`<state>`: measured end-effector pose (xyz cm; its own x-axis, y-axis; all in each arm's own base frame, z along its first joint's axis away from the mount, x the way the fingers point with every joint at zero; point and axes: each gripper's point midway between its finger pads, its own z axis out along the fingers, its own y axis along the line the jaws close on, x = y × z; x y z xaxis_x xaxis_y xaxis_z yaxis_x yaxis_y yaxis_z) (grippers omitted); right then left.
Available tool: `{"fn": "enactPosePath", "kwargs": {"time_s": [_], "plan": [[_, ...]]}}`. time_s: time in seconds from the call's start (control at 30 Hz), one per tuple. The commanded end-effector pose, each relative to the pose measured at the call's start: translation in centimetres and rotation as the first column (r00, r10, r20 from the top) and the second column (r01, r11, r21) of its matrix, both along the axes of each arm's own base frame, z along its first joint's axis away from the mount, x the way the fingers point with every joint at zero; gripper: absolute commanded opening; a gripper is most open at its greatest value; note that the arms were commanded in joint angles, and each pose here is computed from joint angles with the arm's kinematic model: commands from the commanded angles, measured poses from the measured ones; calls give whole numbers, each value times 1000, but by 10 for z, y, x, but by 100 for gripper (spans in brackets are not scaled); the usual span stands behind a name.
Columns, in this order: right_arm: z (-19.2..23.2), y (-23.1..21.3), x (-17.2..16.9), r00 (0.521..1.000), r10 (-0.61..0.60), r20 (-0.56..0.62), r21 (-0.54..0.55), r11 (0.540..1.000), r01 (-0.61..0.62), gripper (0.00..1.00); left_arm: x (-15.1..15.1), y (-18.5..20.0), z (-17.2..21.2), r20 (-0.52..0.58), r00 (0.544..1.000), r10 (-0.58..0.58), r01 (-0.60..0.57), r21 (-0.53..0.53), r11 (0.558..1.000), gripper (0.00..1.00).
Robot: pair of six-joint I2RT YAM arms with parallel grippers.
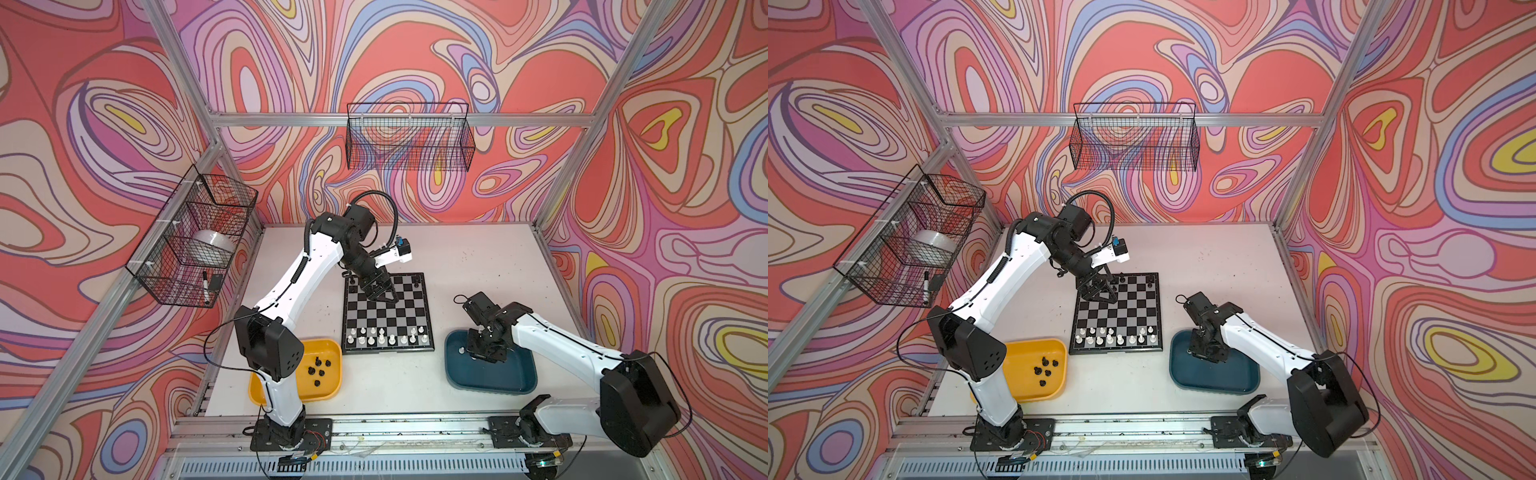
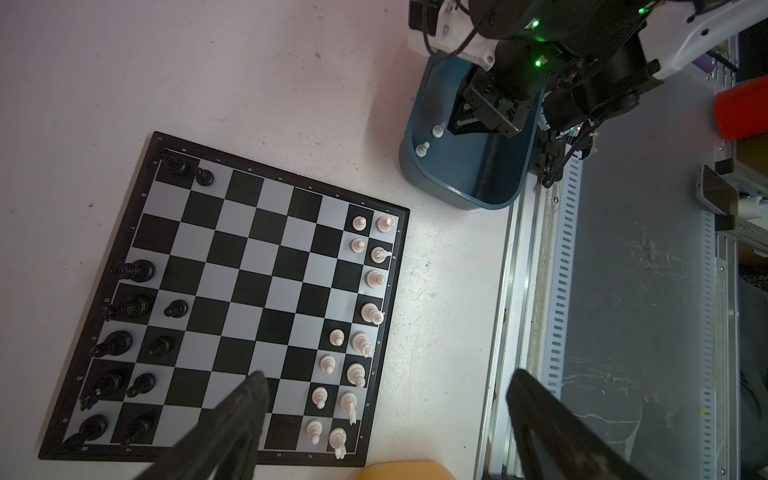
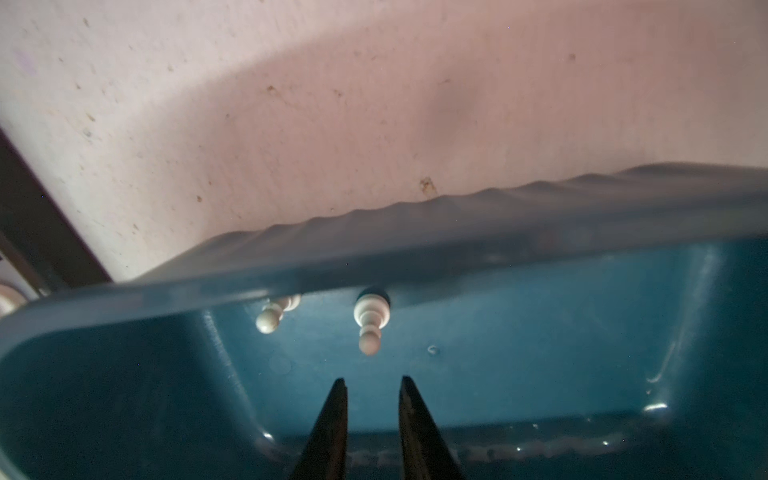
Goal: Set up the chess pieces on the board
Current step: 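Lower the open right gripper into the teal tray toward a white pawn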
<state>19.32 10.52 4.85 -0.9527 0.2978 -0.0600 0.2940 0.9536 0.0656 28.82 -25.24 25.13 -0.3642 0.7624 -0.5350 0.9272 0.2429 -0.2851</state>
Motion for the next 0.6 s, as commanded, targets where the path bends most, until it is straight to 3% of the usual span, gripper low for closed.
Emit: {"fn": "enactPosePath", "kwargs": {"time_s": [0.0, 0.57], "plan": [[-3, 1, 4, 1000, 9, 0, 4, 1000, -9, 24, 0, -3, 1, -7, 1000, -6, 6, 2, 1000, 91], [-16, -4, 5, 999, 21, -31, 0, 1000, -21, 19, 1, -2, 0, -6, 1000, -3, 3, 9, 1000, 92]]}}
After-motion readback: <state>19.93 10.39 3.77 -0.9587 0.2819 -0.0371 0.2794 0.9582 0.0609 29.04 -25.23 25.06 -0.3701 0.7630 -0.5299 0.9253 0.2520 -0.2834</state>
